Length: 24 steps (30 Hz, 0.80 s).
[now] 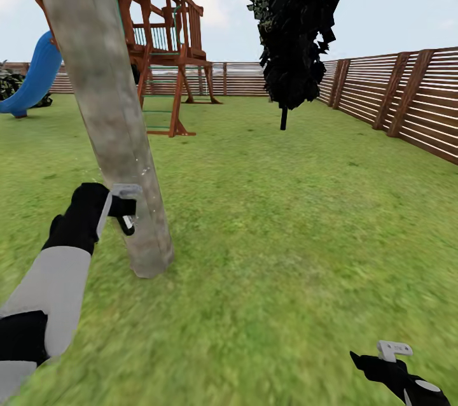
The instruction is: In the garden, pick up the pesticide atomizer on the floor and spray pesticide onto both trees until each tree trunk is fully covered.
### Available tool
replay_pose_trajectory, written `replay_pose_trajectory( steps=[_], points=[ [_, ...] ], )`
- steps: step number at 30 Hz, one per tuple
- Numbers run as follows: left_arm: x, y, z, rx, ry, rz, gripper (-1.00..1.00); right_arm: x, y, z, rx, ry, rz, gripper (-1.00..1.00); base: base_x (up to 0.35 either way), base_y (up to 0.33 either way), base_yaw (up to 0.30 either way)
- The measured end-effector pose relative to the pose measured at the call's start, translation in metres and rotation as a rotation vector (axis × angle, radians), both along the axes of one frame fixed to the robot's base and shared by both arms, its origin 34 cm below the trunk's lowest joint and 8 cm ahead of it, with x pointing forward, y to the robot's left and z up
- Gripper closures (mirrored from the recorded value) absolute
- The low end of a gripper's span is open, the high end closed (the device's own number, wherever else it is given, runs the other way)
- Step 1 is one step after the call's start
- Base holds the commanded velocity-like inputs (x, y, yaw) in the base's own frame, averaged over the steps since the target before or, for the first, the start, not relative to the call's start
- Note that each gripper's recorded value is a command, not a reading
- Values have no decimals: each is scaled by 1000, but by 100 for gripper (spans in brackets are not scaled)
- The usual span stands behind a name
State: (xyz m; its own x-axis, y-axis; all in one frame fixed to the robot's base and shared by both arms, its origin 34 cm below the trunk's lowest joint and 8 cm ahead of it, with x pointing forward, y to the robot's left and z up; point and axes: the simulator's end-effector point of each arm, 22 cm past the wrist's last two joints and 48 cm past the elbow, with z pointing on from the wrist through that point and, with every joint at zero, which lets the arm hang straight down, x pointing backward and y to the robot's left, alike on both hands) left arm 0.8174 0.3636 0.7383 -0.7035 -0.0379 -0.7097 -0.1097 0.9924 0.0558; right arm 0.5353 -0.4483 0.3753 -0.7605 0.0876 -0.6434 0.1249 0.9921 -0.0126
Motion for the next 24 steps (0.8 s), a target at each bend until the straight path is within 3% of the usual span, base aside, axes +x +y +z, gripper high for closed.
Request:
replay_pose_trajectory(
  steps=[3, 7, 12, 14, 17, 21, 24],
  points=[
    [24, -4, 56, -8, -78, -5, 100, 0, 0, 0, 0, 0, 0, -100, 0, 0, 0],
    [24, -1, 58, 2, -78, -1, 100, 0, 0, 0, 1, 0, 1, -100, 0, 0, 0],
    [-9, 7, -26, 19, 41, 9, 100, 0, 3, -1, 3, 3, 4, -100, 0, 0, 0],
    [-15, 12, -34, 29, 47, 22, 100, 0, 3, -1, 4, 2, 4, -100, 0, 0, 0],
    [-12, 24, -21, 76, 32, 67, 100, 0, 3, -1, 4, 2, 4, -100, 0, 0, 0],
    [13, 28, 46, 101, -64, 91, 100, 0, 3, -1, 5, 1, 2, -100, 0, 0, 0],
    [12, 33, 44, 120, -60, 102, 100, -1, 3, -1, 3, 4, 4, -100, 0, 0, 0]
  ],
)
